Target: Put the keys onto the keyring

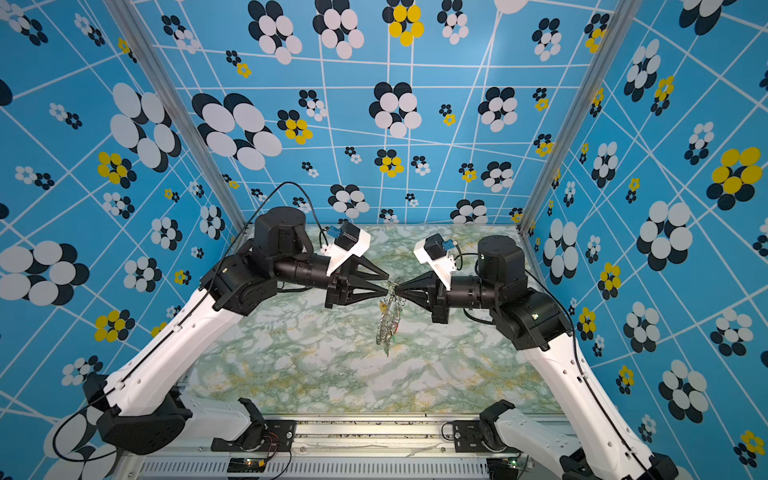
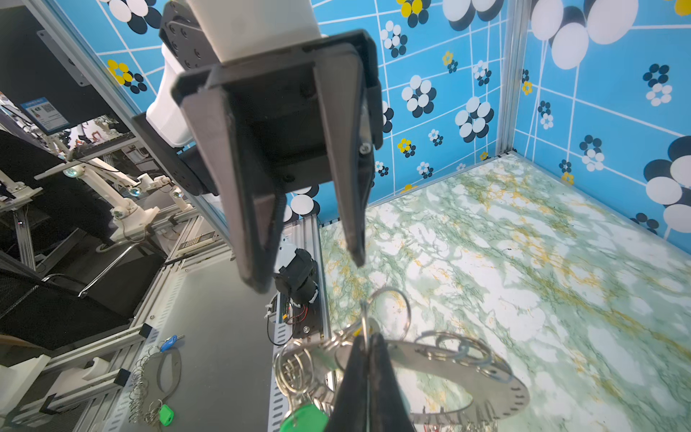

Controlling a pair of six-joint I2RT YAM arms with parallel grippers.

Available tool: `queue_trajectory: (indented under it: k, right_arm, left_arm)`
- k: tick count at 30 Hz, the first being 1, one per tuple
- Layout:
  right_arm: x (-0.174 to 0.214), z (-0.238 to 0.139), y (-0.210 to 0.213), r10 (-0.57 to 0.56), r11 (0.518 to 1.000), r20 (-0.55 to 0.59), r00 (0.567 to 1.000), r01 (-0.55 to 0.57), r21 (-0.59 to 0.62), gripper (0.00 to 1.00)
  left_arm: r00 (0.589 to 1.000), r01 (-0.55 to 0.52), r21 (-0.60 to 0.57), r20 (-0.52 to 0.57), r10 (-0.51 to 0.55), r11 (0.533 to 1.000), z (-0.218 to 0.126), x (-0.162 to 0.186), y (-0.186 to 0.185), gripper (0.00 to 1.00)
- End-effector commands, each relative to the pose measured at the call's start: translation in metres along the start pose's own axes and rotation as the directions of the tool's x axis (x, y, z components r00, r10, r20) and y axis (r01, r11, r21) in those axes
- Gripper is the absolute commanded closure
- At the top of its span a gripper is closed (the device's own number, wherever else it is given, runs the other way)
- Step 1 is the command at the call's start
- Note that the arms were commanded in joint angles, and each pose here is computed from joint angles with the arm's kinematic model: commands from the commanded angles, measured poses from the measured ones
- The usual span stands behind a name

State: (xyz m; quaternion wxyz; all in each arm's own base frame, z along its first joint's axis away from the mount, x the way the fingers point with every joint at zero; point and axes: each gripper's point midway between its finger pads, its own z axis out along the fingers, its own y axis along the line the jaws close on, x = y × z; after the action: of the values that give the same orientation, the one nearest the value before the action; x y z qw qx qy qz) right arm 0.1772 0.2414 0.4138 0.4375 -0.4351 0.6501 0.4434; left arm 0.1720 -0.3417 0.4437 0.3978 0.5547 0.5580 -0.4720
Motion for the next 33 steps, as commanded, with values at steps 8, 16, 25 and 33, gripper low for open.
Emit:
queue_trajectory:
  k: [8, 16, 25, 33]
  right_arm:
    - [-0.007, -0.002, 0.009, -0.057, 0.998, -0.003, 0.998, 0.057, -0.009, 1.00]
    - [-0.007, -0.002, 0.006, -0.066, 0.998, -0.002, 0.998, 0.066, 0.003, 1.00]
    - [-0.010, -0.002, 0.008, -0.068, 0.998, 0.002, 0.998, 0.068, -0.001, 1.00]
    - [-0.009, -0.002, 0.009, -0.067, 0.998, 0.002, 0.998, 0.067, -0.006, 1.00]
  left_arm:
    - [0.999, -0.021, 0.040, -0.037, 0.022, 0.999, 0.006, 0.001, -0.005, 0.68]
    - [0.999, -0.011, 0.058, -0.050, 0.013, 0.998, 0.012, 0.005, -0.007, 0.77]
    - [0.996, 0.000, 0.038, -0.085, 0.003, 0.999, 0.020, 0.016, 0.000, 0.73]
    - [0.996, 0.002, 0.016, -0.094, 0.000, 1.000, 0.021, 0.019, 0.003, 0.75]
